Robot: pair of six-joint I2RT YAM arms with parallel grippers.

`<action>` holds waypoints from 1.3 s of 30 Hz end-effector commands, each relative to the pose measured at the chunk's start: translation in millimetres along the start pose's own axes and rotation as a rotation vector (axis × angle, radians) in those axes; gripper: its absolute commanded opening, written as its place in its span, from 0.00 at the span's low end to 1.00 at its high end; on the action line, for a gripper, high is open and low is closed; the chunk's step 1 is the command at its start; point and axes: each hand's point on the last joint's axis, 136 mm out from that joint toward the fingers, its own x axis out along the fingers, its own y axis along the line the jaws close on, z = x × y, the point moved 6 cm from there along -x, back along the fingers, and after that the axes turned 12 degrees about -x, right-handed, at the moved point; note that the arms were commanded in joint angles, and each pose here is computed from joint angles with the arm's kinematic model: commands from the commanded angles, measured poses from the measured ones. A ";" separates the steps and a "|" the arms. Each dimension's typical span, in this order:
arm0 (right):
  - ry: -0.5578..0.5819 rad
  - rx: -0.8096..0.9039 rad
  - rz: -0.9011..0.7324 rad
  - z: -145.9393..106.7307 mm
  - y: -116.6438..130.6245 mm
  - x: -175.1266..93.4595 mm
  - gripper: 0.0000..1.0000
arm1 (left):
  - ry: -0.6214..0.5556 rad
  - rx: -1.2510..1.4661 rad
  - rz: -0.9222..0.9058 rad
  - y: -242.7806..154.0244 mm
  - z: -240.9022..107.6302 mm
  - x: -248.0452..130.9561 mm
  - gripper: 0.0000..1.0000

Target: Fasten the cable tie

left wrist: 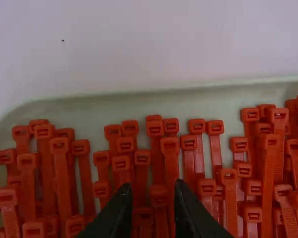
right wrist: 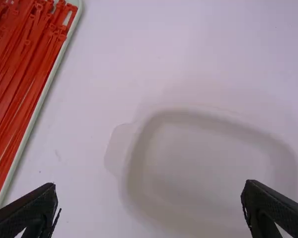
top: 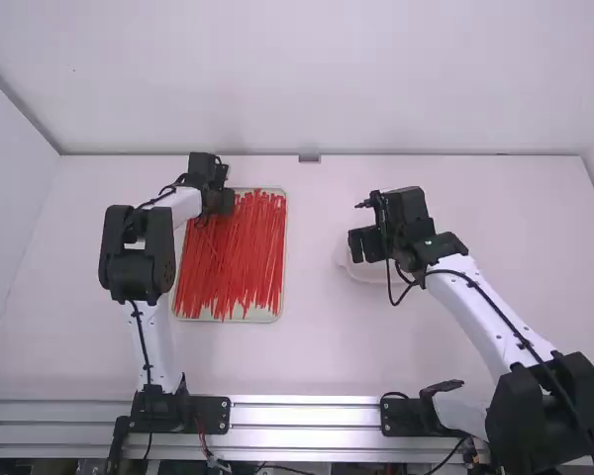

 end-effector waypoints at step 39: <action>-0.031 0.002 -0.005 12.0 -2.2 -5.6 0.98 | -0.086 0.014 0.032 -5.3 11.0 -11.0 0.21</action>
